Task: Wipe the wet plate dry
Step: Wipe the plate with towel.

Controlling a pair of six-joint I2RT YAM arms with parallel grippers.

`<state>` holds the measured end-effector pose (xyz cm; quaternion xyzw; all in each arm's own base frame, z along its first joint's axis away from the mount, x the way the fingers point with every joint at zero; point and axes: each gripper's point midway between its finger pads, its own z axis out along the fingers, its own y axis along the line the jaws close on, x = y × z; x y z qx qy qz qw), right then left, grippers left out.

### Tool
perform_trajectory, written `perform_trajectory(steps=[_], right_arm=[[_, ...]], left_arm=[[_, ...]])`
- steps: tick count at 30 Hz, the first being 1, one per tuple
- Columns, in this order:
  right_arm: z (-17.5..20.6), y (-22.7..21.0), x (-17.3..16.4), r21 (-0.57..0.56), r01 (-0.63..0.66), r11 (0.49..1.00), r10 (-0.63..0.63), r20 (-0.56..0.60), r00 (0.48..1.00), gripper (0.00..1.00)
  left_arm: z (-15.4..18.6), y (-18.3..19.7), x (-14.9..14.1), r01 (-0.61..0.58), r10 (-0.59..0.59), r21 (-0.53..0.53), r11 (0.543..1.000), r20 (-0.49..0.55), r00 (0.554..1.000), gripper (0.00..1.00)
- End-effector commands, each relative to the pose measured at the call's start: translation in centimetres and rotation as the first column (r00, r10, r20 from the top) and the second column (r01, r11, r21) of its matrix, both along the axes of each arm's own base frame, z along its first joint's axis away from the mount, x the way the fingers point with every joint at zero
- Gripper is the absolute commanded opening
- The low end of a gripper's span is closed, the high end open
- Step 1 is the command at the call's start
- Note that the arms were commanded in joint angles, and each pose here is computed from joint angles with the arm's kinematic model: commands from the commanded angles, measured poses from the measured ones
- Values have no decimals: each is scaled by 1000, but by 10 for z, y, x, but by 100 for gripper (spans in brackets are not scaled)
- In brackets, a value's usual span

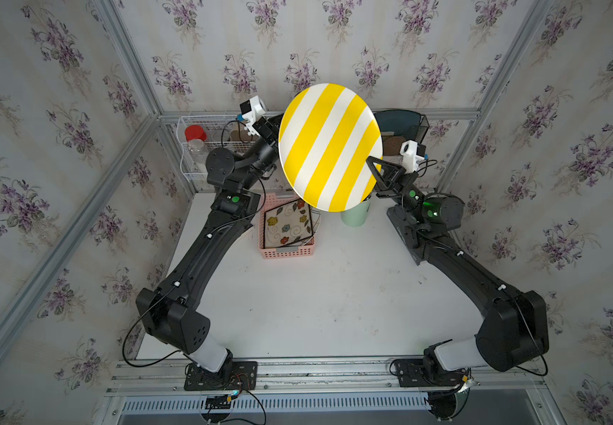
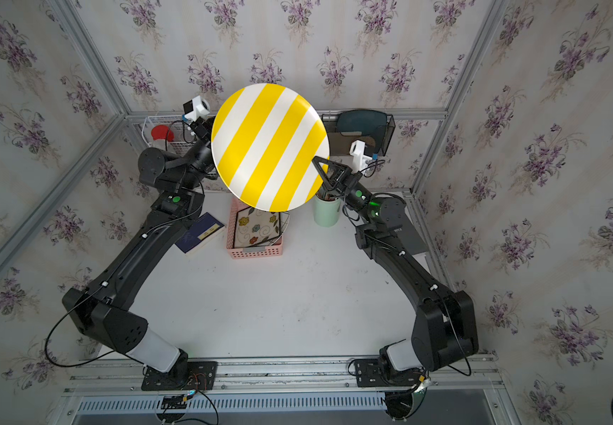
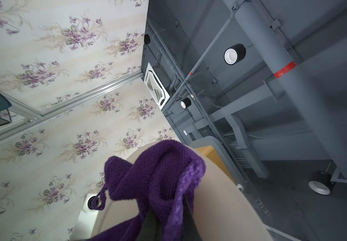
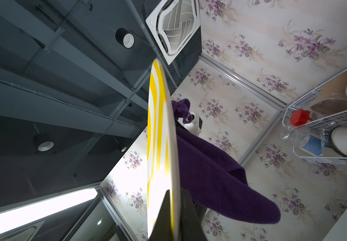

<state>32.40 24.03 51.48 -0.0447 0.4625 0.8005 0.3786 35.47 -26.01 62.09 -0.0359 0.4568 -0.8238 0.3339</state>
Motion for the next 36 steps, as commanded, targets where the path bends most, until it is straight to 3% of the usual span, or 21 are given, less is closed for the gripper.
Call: perform_trajectory(steps=[1,6,10,13,18,23,29,33,36], right_arm=[[5,10,13,8,32,999,-32,28,999,0],[47,-14,57,85,162,983,-169,86,982,0],[62,-66,80,154,277,949,-291,79,953,0],[45,-67,73,110,254,961,-263,82,961,0],[11,-17,33,59,128,990,-132,69,989,0],[26,12,23,87,80,993,-89,107,990,0],[70,-36,70,197,219,956,-244,114,963,0],[69,-85,87,216,320,922,-344,81,935,0],[56,-92,71,196,307,931,-328,81,941,0]], left_arm=[[23,-14,-26,80,-74,-66,995,78,994,0],[22,-47,-43,164,-157,-74,984,83,984,0],[21,-42,-45,159,-152,-102,982,74,986,0],[32,-30,-48,126,-115,-108,986,106,988,0],[44,-31,-44,121,-106,-118,986,128,986,0],[40,-55,-41,174,-159,-134,976,116,980,0],[31,-89,-59,261,-249,-125,957,106,963,0],[28,-76,-60,229,-216,-139,963,104,971,0],[38,-49,-60,180,-162,-144,973,129,978,0]])
